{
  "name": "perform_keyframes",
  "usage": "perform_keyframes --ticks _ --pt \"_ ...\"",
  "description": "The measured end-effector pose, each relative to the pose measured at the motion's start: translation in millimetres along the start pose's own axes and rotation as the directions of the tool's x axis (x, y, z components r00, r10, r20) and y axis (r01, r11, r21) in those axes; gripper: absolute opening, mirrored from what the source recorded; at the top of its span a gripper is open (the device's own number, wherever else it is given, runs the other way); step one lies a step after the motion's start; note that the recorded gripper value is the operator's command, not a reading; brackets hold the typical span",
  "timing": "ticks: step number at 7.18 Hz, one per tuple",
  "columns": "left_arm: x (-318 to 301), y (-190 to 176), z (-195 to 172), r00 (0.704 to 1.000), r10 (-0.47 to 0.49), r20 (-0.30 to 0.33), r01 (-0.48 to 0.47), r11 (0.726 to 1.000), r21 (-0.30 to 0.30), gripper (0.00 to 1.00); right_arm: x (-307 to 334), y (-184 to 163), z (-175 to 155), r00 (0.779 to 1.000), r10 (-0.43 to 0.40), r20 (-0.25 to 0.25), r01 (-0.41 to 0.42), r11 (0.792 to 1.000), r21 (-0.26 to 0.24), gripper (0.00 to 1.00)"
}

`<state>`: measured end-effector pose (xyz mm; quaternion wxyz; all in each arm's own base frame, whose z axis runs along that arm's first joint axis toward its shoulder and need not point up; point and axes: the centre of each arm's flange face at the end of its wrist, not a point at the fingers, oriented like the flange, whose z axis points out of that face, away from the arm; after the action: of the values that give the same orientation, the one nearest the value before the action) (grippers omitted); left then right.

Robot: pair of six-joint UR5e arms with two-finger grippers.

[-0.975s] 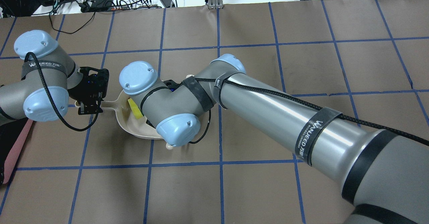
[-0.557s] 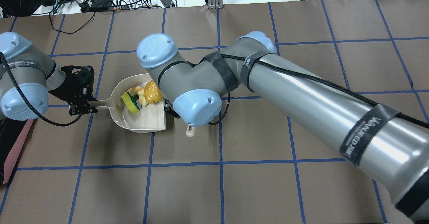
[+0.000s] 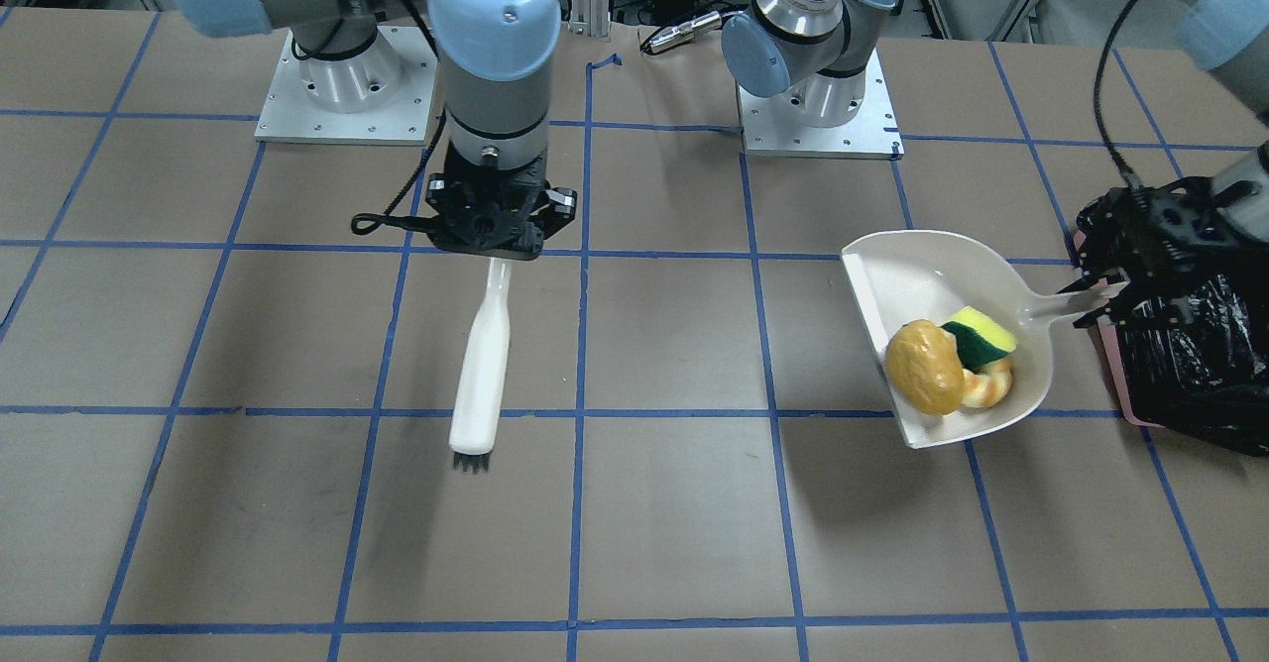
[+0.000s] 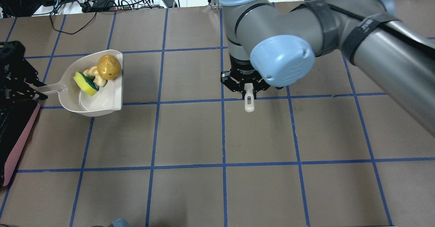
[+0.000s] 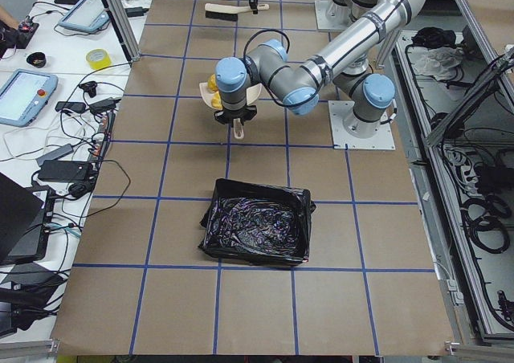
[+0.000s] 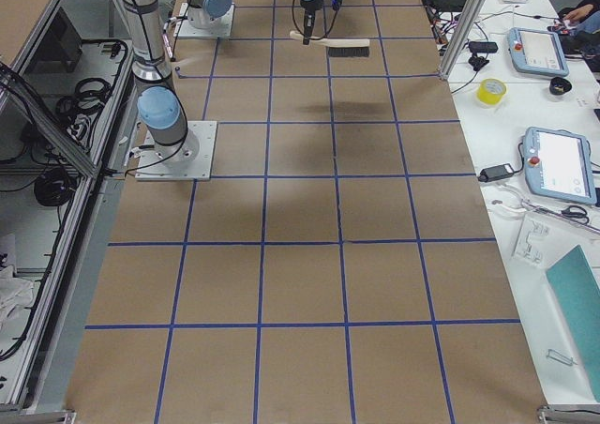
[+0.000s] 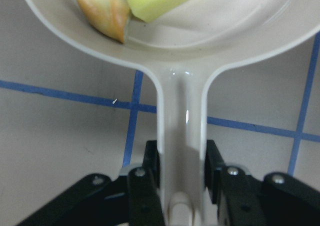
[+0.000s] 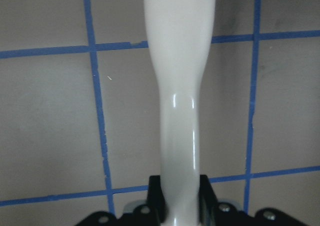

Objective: Sweep and dump trash into bin
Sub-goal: 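Carry the dustpan to the bin with the left gripper while the right withdraws, then tilt the dustpan over the black bin with the left gripper to dump it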

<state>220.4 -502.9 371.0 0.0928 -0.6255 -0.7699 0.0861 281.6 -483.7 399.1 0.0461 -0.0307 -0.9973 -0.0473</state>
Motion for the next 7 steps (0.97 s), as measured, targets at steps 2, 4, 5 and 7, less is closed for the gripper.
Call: perform_keyframes --ticks 2,4,5,7 --pt "17.4 81.0 -52.8 0.998 0.022 0.064 -0.022 1.0 0.012 0.0 100.5 -43.4 -4.5 1.0 -0.001 0.013 0.001 1.0 -0.009 0.0" --pt "42.1 148.1 -95.1 0.992 0.009 0.123 -0.005 0.999 -0.035 0.0 201.6 -82.6 29.4 0.999 -0.004 0.041 0.006 0.999 -0.038 0.0" --pt "50.8 175.3 -117.9 0.99 -0.002 0.142 0.014 0.996 -0.083 0.0 242.6 -95.3 53.9 0.998 -0.045 0.046 0.046 0.998 -0.034 0.0" --pt "62.8 232.9 -142.9 0.988 -0.025 0.155 0.048 0.987 -0.153 0.0 287.5 -108.5 92.6 0.996 -0.084 0.033 0.085 0.996 -0.022 0.0"
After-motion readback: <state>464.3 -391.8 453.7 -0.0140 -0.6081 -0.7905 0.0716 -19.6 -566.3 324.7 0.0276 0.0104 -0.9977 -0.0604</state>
